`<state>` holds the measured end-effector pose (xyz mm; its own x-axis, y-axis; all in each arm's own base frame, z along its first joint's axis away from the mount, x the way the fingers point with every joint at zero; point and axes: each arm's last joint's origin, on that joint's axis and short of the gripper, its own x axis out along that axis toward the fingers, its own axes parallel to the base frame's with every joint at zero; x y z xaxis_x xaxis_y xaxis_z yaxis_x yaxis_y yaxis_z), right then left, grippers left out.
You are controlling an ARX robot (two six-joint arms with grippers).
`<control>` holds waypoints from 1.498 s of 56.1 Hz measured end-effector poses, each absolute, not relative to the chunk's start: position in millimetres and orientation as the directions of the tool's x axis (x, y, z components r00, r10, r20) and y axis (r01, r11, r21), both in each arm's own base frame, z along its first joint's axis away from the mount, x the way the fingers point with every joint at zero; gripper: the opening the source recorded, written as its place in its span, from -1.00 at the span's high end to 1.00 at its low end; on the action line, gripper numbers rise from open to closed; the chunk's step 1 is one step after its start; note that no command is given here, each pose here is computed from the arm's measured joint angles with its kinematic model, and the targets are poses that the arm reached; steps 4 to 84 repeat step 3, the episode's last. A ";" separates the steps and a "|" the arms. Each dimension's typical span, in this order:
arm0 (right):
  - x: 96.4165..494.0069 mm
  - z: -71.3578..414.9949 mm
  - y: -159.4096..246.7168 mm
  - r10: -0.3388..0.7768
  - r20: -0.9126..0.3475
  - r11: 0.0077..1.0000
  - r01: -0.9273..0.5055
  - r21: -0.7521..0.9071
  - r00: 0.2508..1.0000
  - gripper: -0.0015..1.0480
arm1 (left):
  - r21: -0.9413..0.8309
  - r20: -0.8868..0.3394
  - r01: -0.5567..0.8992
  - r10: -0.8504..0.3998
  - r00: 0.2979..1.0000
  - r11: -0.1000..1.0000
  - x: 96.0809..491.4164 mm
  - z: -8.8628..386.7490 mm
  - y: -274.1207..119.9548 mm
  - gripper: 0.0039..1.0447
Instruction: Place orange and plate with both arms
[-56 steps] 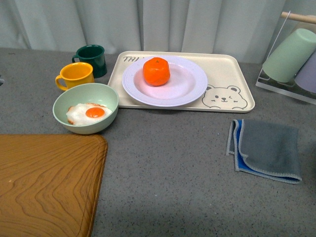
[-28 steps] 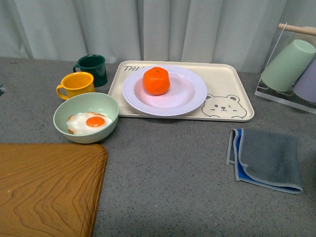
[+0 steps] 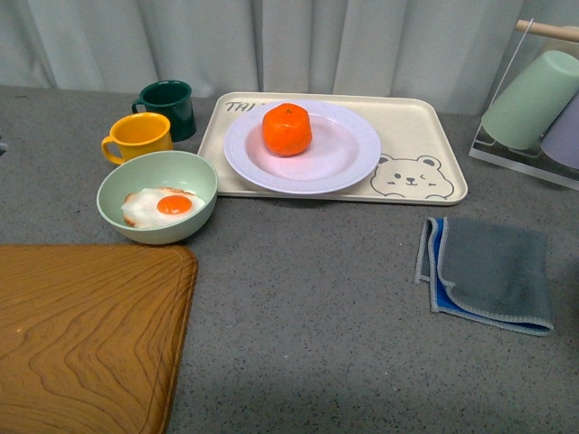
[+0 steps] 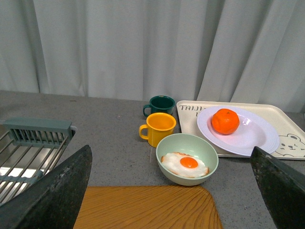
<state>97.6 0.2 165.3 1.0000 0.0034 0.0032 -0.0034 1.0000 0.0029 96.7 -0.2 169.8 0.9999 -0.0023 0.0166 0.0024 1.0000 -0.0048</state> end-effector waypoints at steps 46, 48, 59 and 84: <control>97.6 165.3 0.2 0.003 0.003 1.000 -0.003 0.002 1.000 -0.82 | -0.005 0.017 0.002 -0.002 1.000 1.000 96.7 169.8 -0.2 -0.88; 97.6 165.3 0.2 0.003 0.003 1.000 -0.003 0.002 1.000 -0.82 | -0.005 0.017 0.002 -0.002 1.000 1.000 96.7 169.8 -0.2 -0.88; 97.6 165.3 0.2 0.003 0.003 1.000 -0.003 0.002 1.000 -0.82 | -0.005 0.017 0.002 -0.002 1.000 1.000 96.7 169.8 -0.2 -0.88; 97.6 165.3 0.2 0.003 0.003 1.000 -0.003 0.002 1.000 -0.82 | -0.005 0.017 0.002 -0.002 1.000 1.000 96.7 169.8 -0.2 -0.88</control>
